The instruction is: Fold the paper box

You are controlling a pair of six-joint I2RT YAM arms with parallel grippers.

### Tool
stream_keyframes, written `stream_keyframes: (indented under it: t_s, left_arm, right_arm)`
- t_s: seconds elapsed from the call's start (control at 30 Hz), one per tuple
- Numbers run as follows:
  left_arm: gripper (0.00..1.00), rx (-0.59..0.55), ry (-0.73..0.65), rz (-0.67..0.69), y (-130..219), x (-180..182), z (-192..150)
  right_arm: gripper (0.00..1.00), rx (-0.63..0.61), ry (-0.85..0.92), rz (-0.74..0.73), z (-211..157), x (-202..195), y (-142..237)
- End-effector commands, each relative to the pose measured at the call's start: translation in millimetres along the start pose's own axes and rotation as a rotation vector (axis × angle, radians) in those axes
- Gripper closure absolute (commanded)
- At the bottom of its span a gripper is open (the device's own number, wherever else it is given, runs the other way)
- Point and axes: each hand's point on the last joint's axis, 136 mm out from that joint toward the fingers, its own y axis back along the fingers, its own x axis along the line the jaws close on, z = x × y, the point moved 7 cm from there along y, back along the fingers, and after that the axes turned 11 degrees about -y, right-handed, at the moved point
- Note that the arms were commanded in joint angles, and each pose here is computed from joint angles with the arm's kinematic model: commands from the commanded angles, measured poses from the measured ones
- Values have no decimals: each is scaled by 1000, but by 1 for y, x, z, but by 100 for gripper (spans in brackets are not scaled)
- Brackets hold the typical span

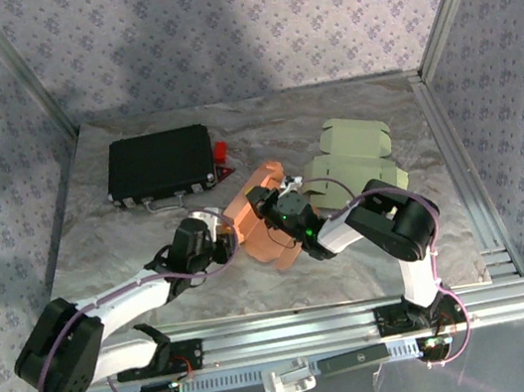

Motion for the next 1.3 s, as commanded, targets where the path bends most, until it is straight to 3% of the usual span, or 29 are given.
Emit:
stream_keyframes:
  t_s: [0.0, 0.3, 0.7, 1.27]
  left_arm:
    - [68, -55, -18, 15, -1, -4, 17]
    - [70, -54, -30, 64, -7, -11, 18]
    - [84, -67, -19, 202, -18, -15, 20]
    - [85, -157, 70, 277, -25, -22, 34]
  right_arm:
    - [100, 7, -18, 30, -3, 6, -5]
    - [100, 1, -23, 31, -4, 5, -4]
    - [100, -10, -40, 26, -4, -1, -2]
    - [100, -71, -139, 50, -14, -26, 2]
